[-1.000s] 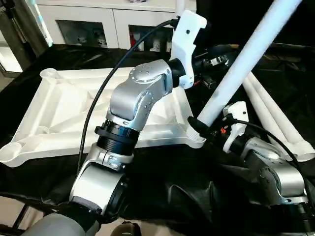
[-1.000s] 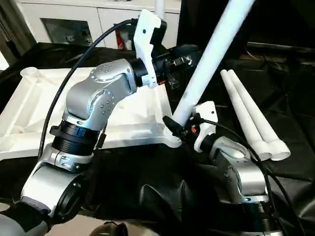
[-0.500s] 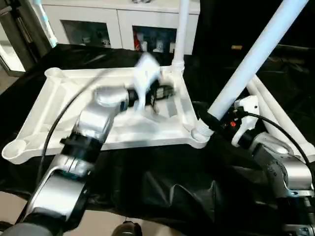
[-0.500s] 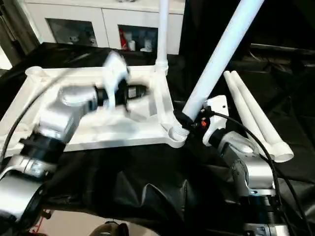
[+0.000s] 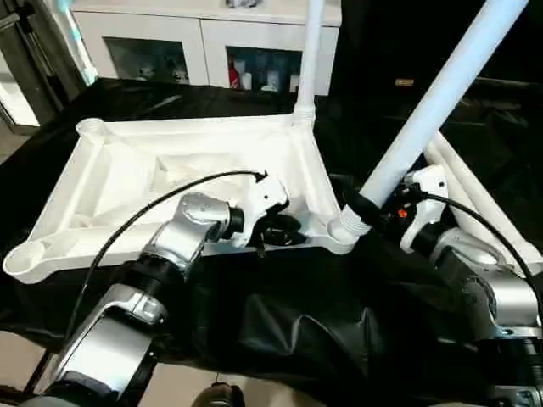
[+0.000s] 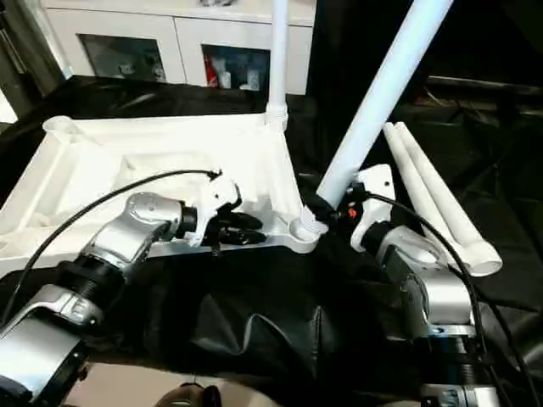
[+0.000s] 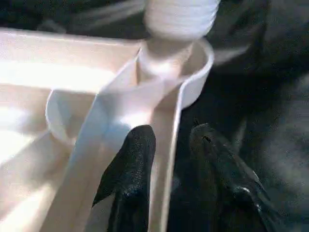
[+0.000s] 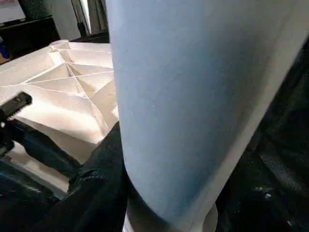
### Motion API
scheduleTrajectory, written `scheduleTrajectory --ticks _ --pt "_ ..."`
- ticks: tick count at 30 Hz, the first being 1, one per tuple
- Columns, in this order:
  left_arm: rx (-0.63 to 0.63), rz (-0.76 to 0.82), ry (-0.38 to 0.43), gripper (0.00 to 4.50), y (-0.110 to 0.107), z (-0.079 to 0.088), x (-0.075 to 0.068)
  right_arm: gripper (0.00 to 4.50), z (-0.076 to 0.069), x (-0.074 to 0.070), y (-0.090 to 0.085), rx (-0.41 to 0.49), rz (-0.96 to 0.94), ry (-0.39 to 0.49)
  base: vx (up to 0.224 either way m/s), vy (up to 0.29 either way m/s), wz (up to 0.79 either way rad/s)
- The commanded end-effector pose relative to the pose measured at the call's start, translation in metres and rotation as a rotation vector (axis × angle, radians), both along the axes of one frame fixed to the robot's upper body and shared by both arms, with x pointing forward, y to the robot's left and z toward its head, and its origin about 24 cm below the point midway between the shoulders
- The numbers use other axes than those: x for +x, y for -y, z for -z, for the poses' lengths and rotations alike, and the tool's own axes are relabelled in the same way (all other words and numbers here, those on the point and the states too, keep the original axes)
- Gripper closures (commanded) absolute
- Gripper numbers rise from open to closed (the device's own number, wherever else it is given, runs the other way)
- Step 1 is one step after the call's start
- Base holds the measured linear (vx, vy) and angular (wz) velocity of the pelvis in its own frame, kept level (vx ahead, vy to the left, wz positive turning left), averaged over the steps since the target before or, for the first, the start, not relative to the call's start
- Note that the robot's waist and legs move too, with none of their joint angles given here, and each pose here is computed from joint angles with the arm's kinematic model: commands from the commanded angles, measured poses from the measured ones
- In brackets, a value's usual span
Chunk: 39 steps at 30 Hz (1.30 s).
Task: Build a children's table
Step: Insert table leg to table base
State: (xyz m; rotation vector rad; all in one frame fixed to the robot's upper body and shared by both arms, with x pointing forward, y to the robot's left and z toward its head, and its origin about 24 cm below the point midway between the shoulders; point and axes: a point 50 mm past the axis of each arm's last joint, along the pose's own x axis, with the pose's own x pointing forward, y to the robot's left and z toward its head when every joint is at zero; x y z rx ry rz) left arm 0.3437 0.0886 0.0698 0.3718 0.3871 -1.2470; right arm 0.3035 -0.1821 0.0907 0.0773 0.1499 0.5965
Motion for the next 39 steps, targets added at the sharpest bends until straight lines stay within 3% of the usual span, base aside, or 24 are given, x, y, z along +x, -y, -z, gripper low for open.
scheduleTrajectory --ticks 1,16,21,31,39 --pt "0.035 0.000 0.037 3.02 0.002 -0.005 0.006 2.59 -0.004 -0.001 0.000 -0.012 -0.005 0.013 0.000 0.000 0.00" --pt "0.060 0.036 -0.003 3.02 0.008 0.000 0.010 2.59 -0.003 -0.001 -0.002 -0.018 -0.018 0.009 0.000 0.000 0.00" --pt "0.068 0.040 -0.020 3.64 0.008 -0.003 0.015 2.59 -0.004 0.000 -0.003 -0.020 -0.024 0.010 0.000 0.000 0.00" --pt "0.061 0.055 -0.067 4.45 0.004 -0.003 0.015 2.59 -0.004 0.002 -0.006 -0.022 -0.044 0.004 0.000 0.000 0.00" --pt "-0.018 0.076 -0.125 4.50 0.002 -0.007 0.013 2.59 0.002 0.008 -0.017 -0.098 -0.142 -0.091 0.000 0.000 0.00"
